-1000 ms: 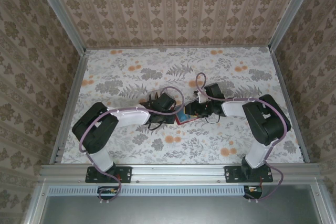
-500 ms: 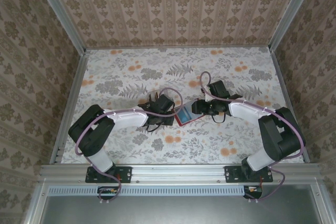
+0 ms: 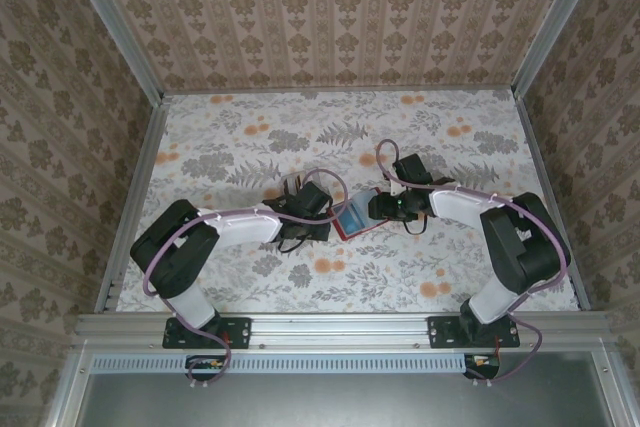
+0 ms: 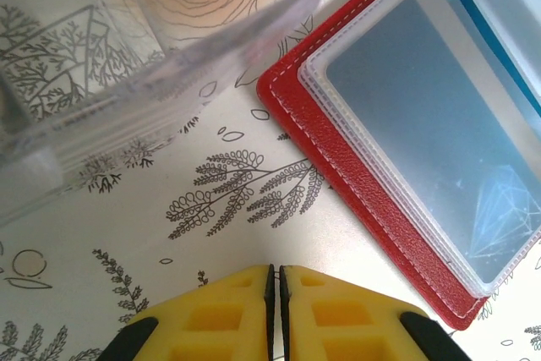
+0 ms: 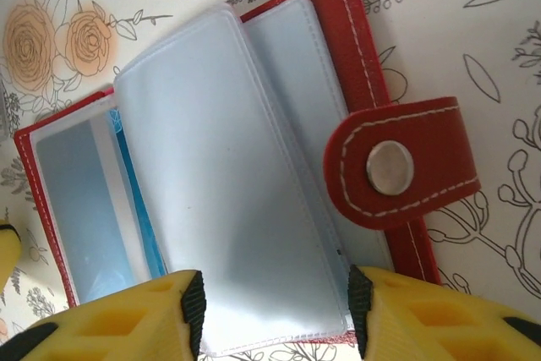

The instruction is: Put the credit cards into the card holder

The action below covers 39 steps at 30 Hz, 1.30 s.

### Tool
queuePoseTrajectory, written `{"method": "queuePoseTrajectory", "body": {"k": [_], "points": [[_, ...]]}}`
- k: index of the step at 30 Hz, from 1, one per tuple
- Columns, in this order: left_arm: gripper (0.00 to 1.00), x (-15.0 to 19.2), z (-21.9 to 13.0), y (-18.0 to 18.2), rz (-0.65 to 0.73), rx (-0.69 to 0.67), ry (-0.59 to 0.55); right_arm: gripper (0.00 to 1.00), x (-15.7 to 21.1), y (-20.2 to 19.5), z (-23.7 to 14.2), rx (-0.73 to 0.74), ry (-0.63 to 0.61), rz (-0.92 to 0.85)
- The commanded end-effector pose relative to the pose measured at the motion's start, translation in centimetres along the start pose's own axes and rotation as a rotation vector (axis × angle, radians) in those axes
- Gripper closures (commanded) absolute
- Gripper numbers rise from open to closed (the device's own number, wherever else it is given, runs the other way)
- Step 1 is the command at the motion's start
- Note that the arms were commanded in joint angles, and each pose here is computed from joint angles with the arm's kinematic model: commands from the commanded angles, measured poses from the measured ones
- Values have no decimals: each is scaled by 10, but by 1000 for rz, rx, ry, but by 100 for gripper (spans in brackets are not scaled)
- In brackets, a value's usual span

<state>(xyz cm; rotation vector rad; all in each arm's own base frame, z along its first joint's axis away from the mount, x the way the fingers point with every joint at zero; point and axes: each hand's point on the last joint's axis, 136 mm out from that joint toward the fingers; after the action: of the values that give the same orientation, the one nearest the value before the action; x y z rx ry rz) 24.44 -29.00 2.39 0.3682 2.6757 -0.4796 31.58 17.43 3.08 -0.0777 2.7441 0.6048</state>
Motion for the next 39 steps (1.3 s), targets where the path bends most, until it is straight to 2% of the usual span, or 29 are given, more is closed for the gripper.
{"method": "queuePoseTrajectory", "body": {"k": [1,9,15,19,24,30,34,39], "points": [[86,-2,-4,-1,25,-5,-11,53,0,10,1,-30,28,-18],[86,-5,-4,-4,35,-6,-9,58,3,31,7,-143,59,-13],[86,-6,-6,-4,32,-7,-11,67,-3,42,-2,-192,27,-28],[87,-6,-7,0,20,-19,-28,68,-5,52,-9,-242,12,-48],[85,-6,-18,-4,-41,7,-25,64,-1,69,-11,-326,26,-72],[82,-10,-53,-5,-63,28,-45,54,10,86,-1,-381,61,-91],[82,-2,-63,13,-96,14,-33,52,18,97,14,-410,97,-78],[82,-6,-87,30,-105,-11,-88,51,26,106,18,-396,100,-112]]}}
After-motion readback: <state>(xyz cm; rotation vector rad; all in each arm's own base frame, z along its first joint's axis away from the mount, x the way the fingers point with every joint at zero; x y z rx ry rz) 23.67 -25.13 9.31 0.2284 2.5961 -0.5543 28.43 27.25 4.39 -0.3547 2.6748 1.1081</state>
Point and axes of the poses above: each hand's point on the last joint's axis, 136 mm out from that joint toward the fingers, its own z axis out along the fingers, its own y axis along the line the jaws close on, x = y × z, and after that the axes turned 1 degree about -z, right-handed
